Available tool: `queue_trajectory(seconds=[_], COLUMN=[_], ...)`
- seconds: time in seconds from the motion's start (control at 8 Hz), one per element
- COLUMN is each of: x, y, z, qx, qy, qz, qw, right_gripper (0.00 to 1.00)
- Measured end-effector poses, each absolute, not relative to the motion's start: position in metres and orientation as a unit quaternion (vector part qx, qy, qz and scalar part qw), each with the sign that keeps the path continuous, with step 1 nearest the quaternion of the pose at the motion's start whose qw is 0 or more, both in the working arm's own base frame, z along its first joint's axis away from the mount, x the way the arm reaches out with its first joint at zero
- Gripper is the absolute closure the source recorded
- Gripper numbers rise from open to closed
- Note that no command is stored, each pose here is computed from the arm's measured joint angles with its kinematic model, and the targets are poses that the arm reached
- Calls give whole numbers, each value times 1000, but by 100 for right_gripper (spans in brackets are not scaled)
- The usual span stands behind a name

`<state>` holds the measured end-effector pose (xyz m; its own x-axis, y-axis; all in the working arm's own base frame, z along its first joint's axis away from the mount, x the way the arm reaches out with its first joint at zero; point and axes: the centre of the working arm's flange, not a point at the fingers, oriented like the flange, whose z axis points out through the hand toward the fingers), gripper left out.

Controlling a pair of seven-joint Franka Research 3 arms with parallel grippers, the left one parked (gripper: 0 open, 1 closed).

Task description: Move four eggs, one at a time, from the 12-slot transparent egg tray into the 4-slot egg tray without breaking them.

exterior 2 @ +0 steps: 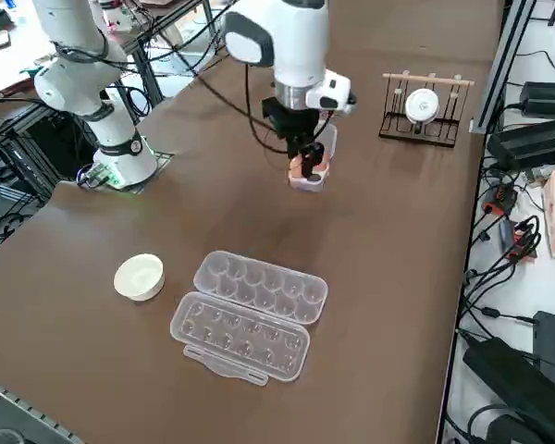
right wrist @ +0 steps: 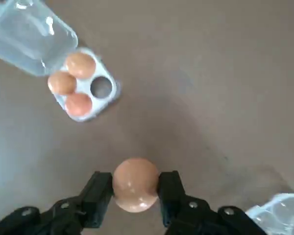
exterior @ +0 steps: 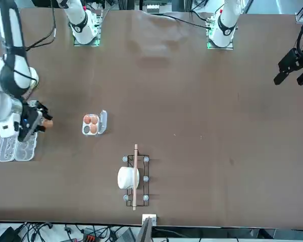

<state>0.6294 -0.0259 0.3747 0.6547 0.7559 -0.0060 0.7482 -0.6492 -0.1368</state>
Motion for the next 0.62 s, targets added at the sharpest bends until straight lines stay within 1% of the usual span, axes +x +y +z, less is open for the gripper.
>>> queue_trajectory(seconds=[0.38, 0.62], x=[626, 621], y=[58, 105], z=[365, 343], qx=[-940, -947], qy=[-334, -312], qz=[50, 55], qw=[55, 48], right_gripper=[44, 44])
